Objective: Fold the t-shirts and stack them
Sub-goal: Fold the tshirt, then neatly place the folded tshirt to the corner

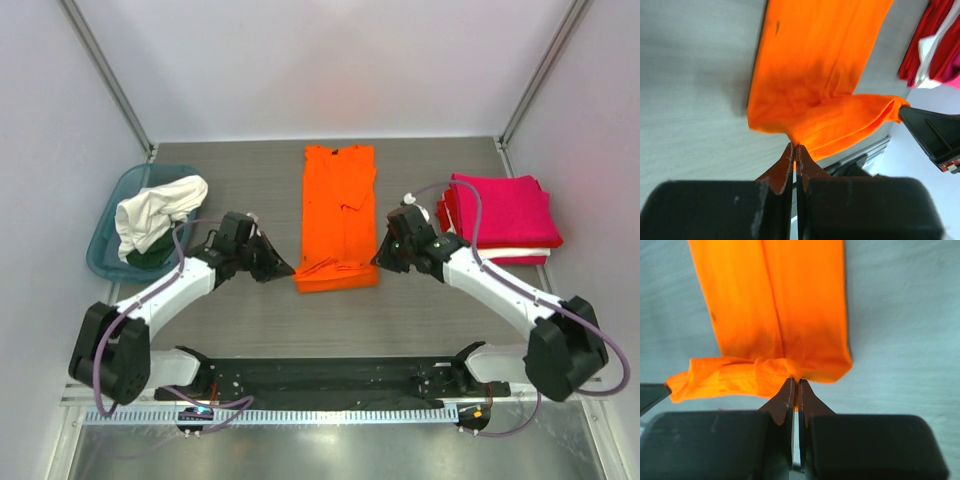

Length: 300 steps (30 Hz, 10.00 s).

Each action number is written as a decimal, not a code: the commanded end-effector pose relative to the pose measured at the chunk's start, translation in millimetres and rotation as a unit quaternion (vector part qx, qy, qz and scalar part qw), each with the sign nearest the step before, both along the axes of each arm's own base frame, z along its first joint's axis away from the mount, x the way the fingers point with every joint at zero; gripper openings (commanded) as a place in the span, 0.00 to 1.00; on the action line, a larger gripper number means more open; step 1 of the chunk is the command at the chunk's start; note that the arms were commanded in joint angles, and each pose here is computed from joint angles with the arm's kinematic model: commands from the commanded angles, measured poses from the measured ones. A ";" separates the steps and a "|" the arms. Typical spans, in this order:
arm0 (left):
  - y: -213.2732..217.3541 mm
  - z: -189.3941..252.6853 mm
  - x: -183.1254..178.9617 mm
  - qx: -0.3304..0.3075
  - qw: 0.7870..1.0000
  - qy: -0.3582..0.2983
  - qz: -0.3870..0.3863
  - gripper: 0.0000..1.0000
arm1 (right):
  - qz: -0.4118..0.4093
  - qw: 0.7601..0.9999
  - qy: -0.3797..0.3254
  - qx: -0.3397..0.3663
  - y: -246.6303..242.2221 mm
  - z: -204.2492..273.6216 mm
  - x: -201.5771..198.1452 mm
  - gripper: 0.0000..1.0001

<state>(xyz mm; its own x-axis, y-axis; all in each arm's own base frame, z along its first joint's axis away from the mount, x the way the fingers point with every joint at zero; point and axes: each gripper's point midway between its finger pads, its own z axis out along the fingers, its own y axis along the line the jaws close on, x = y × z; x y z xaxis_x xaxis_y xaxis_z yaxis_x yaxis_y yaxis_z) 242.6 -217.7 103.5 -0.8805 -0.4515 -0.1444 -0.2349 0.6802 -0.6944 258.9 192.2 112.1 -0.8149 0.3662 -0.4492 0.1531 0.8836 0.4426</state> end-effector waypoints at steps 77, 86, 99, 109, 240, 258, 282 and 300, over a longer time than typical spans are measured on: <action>-9.1 -8.6 219.1 -0.015 0.999 0.005 0.040 0.59 | 0.000 1.000 0.007 0.019 -32.3 -16.9 216.6 0.57; -1.1 -5.4 159.8 -0.011 1.000 0.013 0.021 0.58 | 0.015 0.999 0.010 0.040 -38.8 -26.5 143.7 0.53; -5.7 -25.5 91.9 -0.002 1.000 0.023 -0.003 0.54 | 0.046 0.991 0.057 0.108 -24.2 -69.3 75.4 0.45; -11.5 -51.7 83.7 0.002 0.999 0.044 -0.009 0.52 | 0.040 0.991 0.070 0.111 -22.1 -87.6 76.6 0.46; -9.2 23.5 259.4 -0.056 0.996 -0.031 0.065 0.00 | 0.032 0.993 -0.014 0.109 -34.4 21.7 267.1 0.02; 12.1 3.7 274.4 -0.018 0.992 -0.107 0.063 0.77 | 0.061 0.990 -0.083 0.101 -43.2 -16.5 286.8 0.77; -13.5 -60.0 296.8 0.048 0.994 -0.092 0.046 0.52 | 0.074 0.989 -0.034 0.120 -24.6 -82.8 298.8 0.51; -14.8 -70.4 327.8 0.052 0.991 -0.101 0.070 0.19 | 0.092 0.983 -0.027 0.156 3.6 -86.9 307.6 0.21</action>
<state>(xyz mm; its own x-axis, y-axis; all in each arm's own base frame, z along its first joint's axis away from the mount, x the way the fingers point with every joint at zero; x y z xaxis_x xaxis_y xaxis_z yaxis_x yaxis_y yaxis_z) 555.4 -238.2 34.1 -0.7840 -0.5244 -0.3322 -0.1888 0.7112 -0.6772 564.9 185.5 30.0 -0.8488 0.3438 -0.4016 -0.0340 0.7226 0.6905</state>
